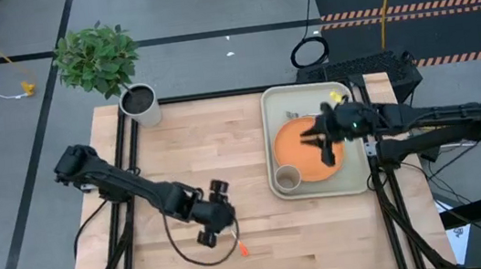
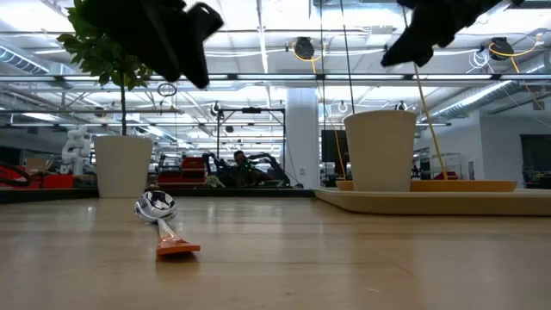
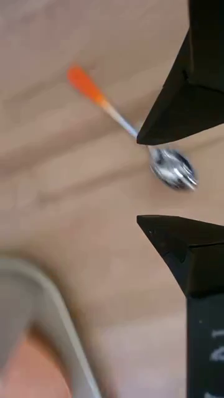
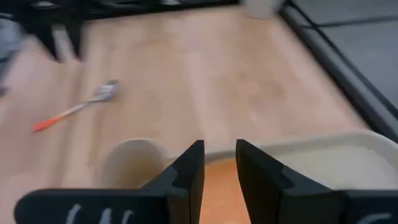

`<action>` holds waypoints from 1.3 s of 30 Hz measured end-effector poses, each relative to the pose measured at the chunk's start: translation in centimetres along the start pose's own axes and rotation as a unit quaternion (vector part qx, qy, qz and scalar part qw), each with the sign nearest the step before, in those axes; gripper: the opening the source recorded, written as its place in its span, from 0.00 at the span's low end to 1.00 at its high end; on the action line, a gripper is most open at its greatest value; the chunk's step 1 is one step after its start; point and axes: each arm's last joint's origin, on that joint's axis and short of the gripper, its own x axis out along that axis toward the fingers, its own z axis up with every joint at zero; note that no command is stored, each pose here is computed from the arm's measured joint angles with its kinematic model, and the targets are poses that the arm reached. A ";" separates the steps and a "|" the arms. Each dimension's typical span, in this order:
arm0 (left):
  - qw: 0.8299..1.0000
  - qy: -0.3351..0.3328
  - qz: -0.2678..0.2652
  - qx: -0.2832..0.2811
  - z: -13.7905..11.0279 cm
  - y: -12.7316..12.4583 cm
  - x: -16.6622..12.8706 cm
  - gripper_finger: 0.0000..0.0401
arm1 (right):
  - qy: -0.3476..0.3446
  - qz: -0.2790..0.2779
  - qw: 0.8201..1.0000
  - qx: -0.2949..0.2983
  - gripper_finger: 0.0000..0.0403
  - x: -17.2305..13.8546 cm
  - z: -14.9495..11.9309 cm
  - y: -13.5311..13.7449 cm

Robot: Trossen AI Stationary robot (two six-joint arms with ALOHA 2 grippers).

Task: Pick and place plate/cup/fork/spoon on tray
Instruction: Put the orange spoon on the gray tray to the top of the orange fork

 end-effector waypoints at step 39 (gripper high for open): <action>0.978 0.072 -0.121 0.153 -3.1 -1.5 10.4 0.19 | -0.085 0.111 0.985 -0.105 0.21 0.4 -0.8 6.9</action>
